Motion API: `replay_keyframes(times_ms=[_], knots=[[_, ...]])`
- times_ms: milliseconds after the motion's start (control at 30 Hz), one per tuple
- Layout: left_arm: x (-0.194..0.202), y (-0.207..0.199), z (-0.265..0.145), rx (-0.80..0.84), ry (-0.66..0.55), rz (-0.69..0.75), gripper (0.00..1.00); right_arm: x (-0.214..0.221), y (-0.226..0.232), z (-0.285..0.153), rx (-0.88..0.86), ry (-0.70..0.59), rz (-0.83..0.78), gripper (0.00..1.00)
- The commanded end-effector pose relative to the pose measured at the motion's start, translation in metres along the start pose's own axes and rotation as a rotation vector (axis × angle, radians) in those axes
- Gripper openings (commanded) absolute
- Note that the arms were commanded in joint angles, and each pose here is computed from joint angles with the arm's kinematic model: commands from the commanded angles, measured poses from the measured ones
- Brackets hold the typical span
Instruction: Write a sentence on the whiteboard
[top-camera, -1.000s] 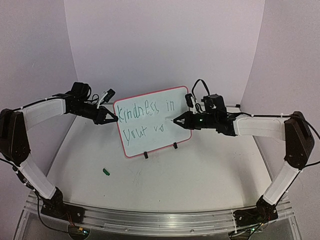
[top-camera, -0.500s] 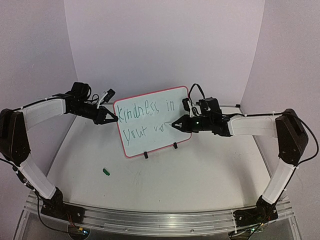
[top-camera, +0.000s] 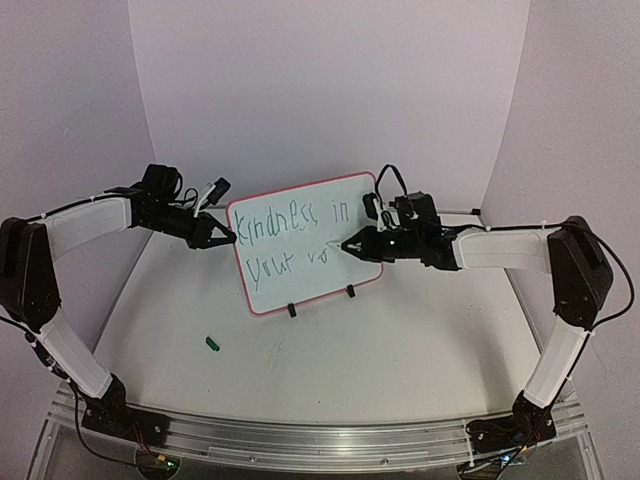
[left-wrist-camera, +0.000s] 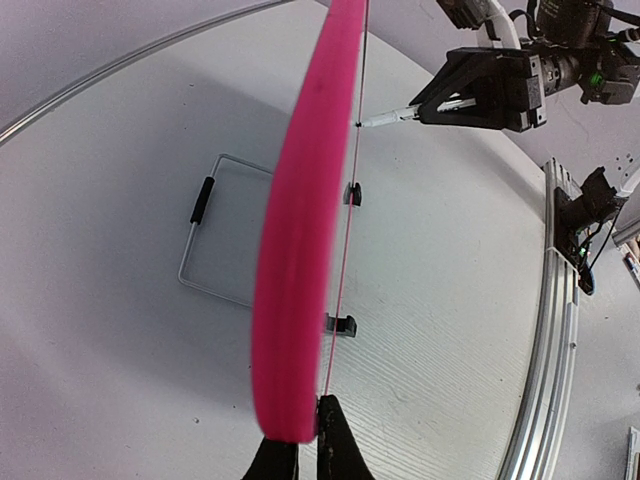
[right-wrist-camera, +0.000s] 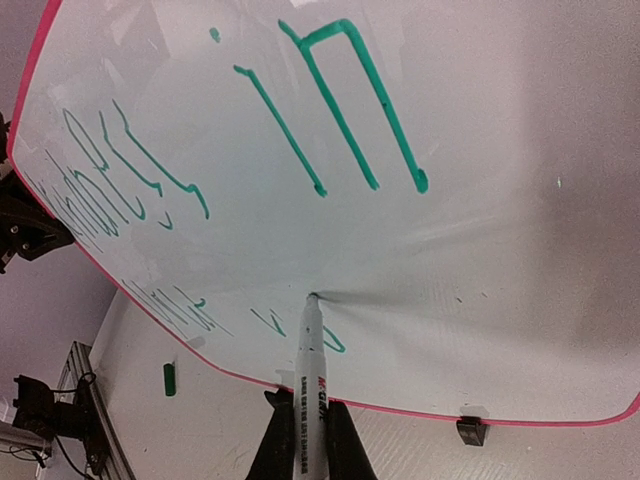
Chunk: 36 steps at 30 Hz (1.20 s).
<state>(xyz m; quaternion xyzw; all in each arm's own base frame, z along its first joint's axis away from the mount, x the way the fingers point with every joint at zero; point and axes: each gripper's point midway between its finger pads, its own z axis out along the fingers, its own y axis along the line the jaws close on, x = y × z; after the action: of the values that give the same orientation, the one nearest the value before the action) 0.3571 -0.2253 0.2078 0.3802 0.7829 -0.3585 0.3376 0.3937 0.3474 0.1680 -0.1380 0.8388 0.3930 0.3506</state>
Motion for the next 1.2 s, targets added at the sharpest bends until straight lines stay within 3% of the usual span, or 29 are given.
replay_keyframes(times_ms=[0,600,1167], knots=[[0.008,0.005,0.006,-0.044,0.052,0.017,0.0,-0.014,-0.004,-0.01,0.03,-0.061,-0.001,0.0],[0.008,0.004,0.005,-0.043,0.051,0.018,0.0,0.018,-0.021,-0.002,0.039,0.018,0.047,0.0],[0.007,0.004,0.005,-0.044,0.048,0.02,0.0,-0.029,0.011,-0.021,-0.016,-0.097,0.01,0.0]])
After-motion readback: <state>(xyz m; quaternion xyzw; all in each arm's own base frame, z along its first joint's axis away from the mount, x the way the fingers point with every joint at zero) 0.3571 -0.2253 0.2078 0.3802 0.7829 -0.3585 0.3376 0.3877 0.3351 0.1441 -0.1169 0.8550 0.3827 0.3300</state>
